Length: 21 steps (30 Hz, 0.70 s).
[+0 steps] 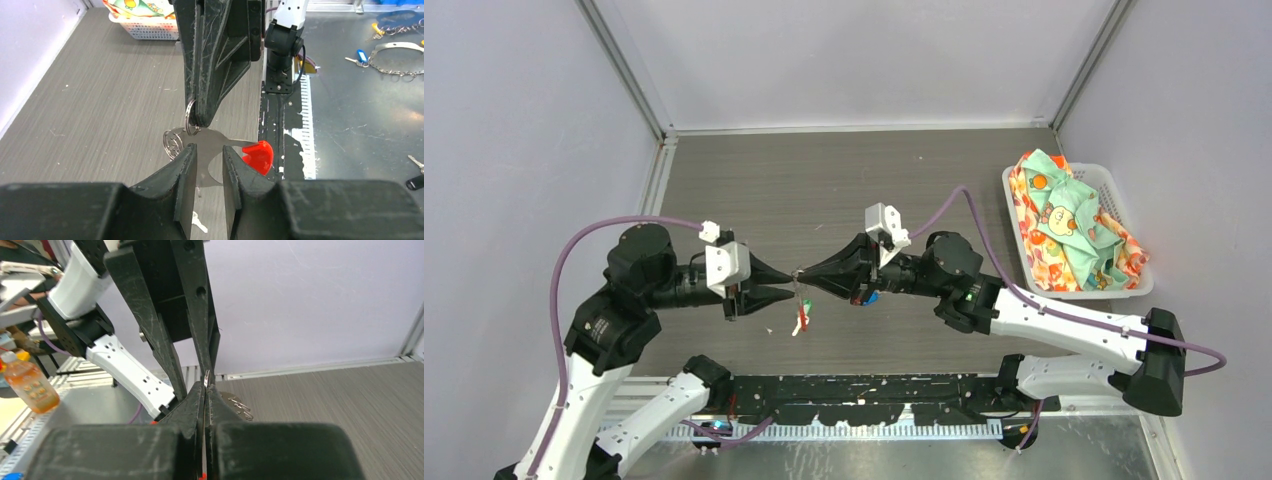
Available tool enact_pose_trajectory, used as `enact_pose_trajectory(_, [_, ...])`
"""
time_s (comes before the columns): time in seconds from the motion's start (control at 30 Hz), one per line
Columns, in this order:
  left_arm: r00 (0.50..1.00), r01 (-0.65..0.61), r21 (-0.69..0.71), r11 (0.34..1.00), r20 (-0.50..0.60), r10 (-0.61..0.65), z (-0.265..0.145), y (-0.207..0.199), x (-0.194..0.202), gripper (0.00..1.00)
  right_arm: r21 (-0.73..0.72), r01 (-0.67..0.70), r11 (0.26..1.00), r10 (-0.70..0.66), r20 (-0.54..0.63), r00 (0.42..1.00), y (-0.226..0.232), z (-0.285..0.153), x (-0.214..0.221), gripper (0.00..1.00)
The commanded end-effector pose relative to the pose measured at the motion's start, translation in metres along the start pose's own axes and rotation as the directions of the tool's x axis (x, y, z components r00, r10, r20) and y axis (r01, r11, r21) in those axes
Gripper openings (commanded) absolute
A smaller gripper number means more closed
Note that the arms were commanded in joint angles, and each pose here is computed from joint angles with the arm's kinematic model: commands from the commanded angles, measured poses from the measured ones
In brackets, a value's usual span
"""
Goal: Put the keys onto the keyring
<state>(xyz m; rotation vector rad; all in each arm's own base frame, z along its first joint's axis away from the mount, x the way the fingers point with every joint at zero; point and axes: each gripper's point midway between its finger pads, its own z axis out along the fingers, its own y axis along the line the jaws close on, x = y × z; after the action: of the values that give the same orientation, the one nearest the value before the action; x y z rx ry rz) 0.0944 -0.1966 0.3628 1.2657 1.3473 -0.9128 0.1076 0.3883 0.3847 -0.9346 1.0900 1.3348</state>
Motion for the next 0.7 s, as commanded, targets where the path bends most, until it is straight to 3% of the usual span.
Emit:
enact_pose_trajectory(0.0, [0.999, 0.026, -0.009, 1.0, 0.038, -0.025, 0.002, 0.003, -0.012, 0.28, -0.08, -0.008, 0.997, 0.02, 0.158, 0.987, 0.016, 0.0, -0.044, 0.01])
enact_pose_trajectory(0.23, [0.993, 0.11, -0.034, 0.993, 0.047, -0.108, 0.004, 0.01, -0.022, 0.31, -0.109, -0.023, 0.994, 0.039, 0.146, 0.989, 0.019, 0.0, -0.04, 0.01])
enact_pose_trajectory(0.67, [0.984, 0.128, 0.101, 0.987, 0.111, -0.139, -0.002, -0.017, -0.051, 0.32, -0.118, -0.033, 0.993, 0.049, 0.133, 0.99, 0.018, -0.002, -0.036, 0.01])
